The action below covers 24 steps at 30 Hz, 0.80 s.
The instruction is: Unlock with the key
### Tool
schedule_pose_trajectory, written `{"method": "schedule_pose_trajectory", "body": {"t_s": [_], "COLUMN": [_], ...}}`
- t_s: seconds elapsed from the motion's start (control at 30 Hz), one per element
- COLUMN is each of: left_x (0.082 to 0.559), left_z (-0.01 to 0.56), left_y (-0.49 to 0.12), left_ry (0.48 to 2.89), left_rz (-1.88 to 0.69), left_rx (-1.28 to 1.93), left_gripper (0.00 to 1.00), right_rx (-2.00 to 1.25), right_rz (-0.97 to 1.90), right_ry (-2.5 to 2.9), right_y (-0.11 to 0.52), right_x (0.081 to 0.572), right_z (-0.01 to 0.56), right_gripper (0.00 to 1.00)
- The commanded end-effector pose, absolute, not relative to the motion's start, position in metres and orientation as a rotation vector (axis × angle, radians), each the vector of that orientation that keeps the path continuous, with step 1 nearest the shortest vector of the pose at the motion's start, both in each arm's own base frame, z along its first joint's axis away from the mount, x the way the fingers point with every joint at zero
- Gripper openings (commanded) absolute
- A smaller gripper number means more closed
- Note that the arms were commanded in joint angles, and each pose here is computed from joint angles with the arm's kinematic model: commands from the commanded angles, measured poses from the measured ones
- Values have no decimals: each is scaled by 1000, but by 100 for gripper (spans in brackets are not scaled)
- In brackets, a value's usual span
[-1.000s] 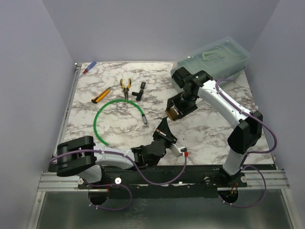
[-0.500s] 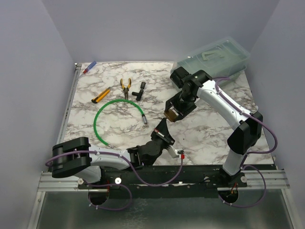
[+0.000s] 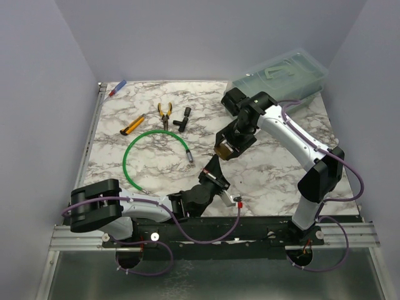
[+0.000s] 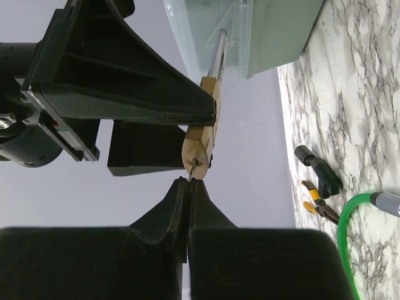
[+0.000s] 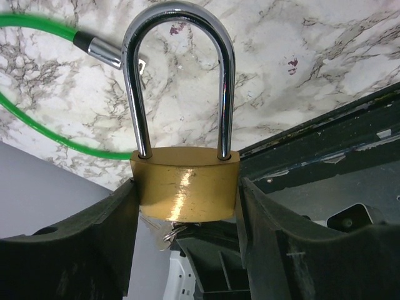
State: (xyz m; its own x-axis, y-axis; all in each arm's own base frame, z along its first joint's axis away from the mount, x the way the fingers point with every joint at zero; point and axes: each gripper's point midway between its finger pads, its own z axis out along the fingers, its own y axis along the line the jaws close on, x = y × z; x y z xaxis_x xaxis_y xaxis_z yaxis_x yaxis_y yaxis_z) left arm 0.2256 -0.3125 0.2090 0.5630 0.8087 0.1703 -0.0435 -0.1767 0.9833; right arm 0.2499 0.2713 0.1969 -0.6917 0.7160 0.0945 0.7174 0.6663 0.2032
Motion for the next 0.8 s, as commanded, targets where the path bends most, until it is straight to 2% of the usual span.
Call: {"method": "schedule_pose_trajectory", "body": {"t_s": [0.0,0.53,0.63,0.77], "left_x": [224,228,227,224], "left_z": [196,195,199,199], "left_y": [-322,-324,-322,-316], "left_ry": [637,672,668,656], "left_rz": [839,844,845,838], "left_rx": [1615,1600,1588,1590], "left_gripper": [0,0,10,34], "right_rx": [-1150,-1088,-1119,-1170], "right_rz": [-463,-447,-444,-426], "right_ry": [-2815,-2818,-2833,-2844], "right_y": [295,323,318,313], "right_x": [231,210,211,214], "right_z": [222,219,220,218], "right_gripper": [0,0,0,0]}}
